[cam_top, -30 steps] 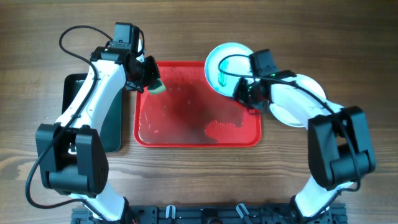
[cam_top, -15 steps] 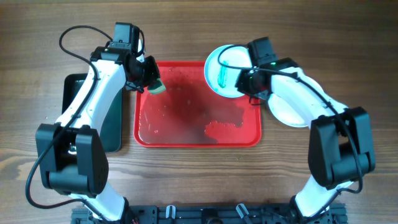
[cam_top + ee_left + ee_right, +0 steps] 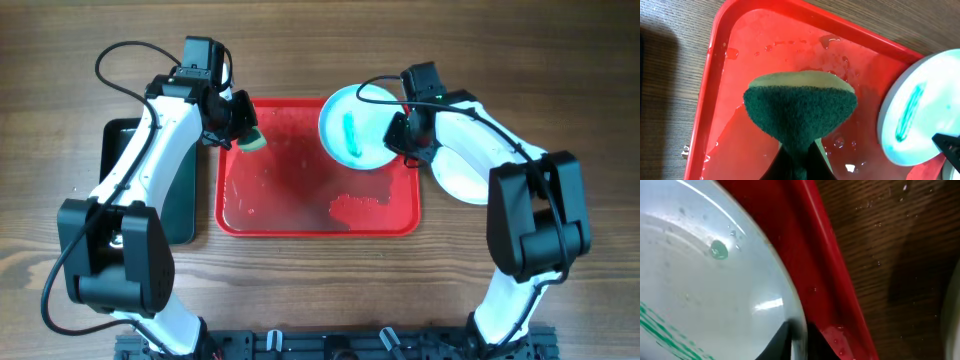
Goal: Clean dirty plates on tray and stack at the side
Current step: 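Grasp the last white plate rim with the right gripper, slide it left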
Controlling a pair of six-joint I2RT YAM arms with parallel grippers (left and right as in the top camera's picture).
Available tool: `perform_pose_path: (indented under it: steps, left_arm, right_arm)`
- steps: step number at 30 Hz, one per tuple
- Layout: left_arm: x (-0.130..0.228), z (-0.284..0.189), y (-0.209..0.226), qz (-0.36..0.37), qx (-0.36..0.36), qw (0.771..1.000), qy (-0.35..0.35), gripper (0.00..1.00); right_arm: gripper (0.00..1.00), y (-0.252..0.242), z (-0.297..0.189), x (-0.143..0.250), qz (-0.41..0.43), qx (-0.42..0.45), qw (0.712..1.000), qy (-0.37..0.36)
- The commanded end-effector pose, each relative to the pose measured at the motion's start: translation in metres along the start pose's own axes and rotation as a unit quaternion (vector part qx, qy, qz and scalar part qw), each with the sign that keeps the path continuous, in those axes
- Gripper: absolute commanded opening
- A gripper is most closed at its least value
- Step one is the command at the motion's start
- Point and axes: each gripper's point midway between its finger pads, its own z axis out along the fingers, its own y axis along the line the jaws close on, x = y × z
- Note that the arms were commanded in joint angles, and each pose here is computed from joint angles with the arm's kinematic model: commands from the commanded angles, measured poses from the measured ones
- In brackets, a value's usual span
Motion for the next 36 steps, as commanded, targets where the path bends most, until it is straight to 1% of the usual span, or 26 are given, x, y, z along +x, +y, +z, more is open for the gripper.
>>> perform_pose_path:
  steps: [1,3,7,9,10,11,13,14,15,17,19,21,22,24,25,26,28,29,31,33,34,35,36]
  left_arm:
    - [-0.004,-0.004,-0.001,-0.003,-0.001,1.0,-0.009,0.04]
    - [-0.004,-0.004,-0.001,-0.003,-0.001,1.0,-0.009,0.04]
    - [-0.004,-0.005,-0.001,-0.003,-0.001,1.0,-0.009,0.04]
    - [-0.004,-0.005,-0.001,-0.003,-0.001,1.0,-0.009,0.04]
    - [-0.004,-0.005,-0.001,-0.003,-0.001,1.0,-0.009,0.04]
    - [-0.004,-0.004,-0.001,-0.003,-0.001,1.0,-0.009,0.04]
    - [-0.004,-0.005,-0.001,-0.003,-0.001,1.0,-0.009,0.04]
    - [-0.004,-0.005,-0.001,-0.003,-0.001,1.0,-0.009,0.04]
    - [-0.004,-0.004,-0.001,-0.003,-0.001,1.0,-0.009,0.04]
    - [-0.004,-0.004,-0.001,-0.003,-0.001,1.0,-0.009,0.04]
    - [-0.004,-0.005,-0.001,-0.003,-0.001,1.0,-0.009,0.04]
    - [-0.004,-0.004,-0.001,-0.003,-0.001,1.0,-0.009,0.04]
    - [-0.004,-0.005,-0.001,-0.003,-0.001,1.0,-0.009,0.04]
    - [-0.004,-0.004,-0.001,-0.003,-0.001,1.0,-0.009,0.04]
    - [-0.004,-0.005,-0.001,-0.003,-0.001,1.0,-0.009,0.04]
    - [-0.004,-0.004,-0.001,-0.003,-0.001,1.0,-0.009,0.04]
    - [-0.004,-0.004,-0.001,-0.003,-0.001,1.0,-0.009,0.04]
    - [-0.004,-0.005,-0.001,-0.003,-0.001,1.0,-0.009,0.04]
    - [-0.004,-0.005,-0.001,-0.003,-0.001,1.0,-0.009,0.04]
    - [-0.004,-0.005,-0.001,-0.003,-0.001,1.0,-0.009,0.04]
    - [-0.004,-0.004,-0.001,-0.003,-0.001,1.0,-0.009,0.04]
    - [-0.004,-0.004,-0.001,-0.003,-0.001,1.0,-0.009,0.04]
    - [-0.004,-0.004,-0.001,-0.003,-0.001,1.0,-0.009,0.04]
  right_arm:
    - [0.04,0.008,0.001,-0.004,-0.02,-0.016,1.0,0.008]
    - [0.04,0.02,-0.001,0.007,-0.043,-0.039,0.998,0.03]
    - [0.04,0.056,-0.002,0.08,-0.131,-0.053,0.984,0.113]
    - [0.04,0.064,-0.006,0.096,-0.161,-0.059,0.977,0.125]
    - [0.17,0.066,-0.009,0.091,-0.176,-0.066,0.975,0.117]
    - [0.24,0.07,-0.012,0.083,-0.2,-0.076,0.971,0.105]
    - [0.4,0.085,-0.016,0.057,-0.253,-0.108,0.96,0.056]
    - [0.44,0.093,-0.015,0.049,-0.267,-0.121,0.956,0.035]
    - [0.44,0.1,-0.013,0.042,-0.278,-0.131,0.952,0.017]
    - [0.44,0.112,-0.006,0.043,-0.3,-0.152,0.942,0.011]
    - [0.41,0.12,0.004,0.052,-0.313,-0.16,0.936,0.018]
    - [0.38,0.121,0.013,0.061,-0.31,-0.155,0.937,0.029]
    - [0.33,0.119,0.017,0.06,-0.287,-0.147,0.946,0.033]
    - [0.22,0.115,0.02,0.059,-0.264,-0.135,0.954,0.035]
    - [0.08,0.11,0.021,0.06,-0.241,-0.123,0.962,0.041]
    - [0.04,0.102,0.022,0.061,-0.2,-0.101,0.973,0.049]
    - [0.04,0.09,0.023,0.069,-0.139,-0.075,0.985,0.073]
    - [0.04,0.084,0.022,0.076,-0.093,-0.064,0.989,0.094]
    - [0.04,0.085,0.019,0.088,-0.08,-0.072,0.986,0.126]
    - [0.04,0.085,0.019,0.089,-0.093,-0.075,0.985,0.127]
    - [0.09,0.087,0.019,0.087,-0.106,-0.08,0.984,0.122]
    - [0.21,0.092,0.02,0.083,-0.133,-0.092,0.981,0.109]
    - [0.22,0.092,0.021,0.08,-0.14,-0.09,0.981,0.101]
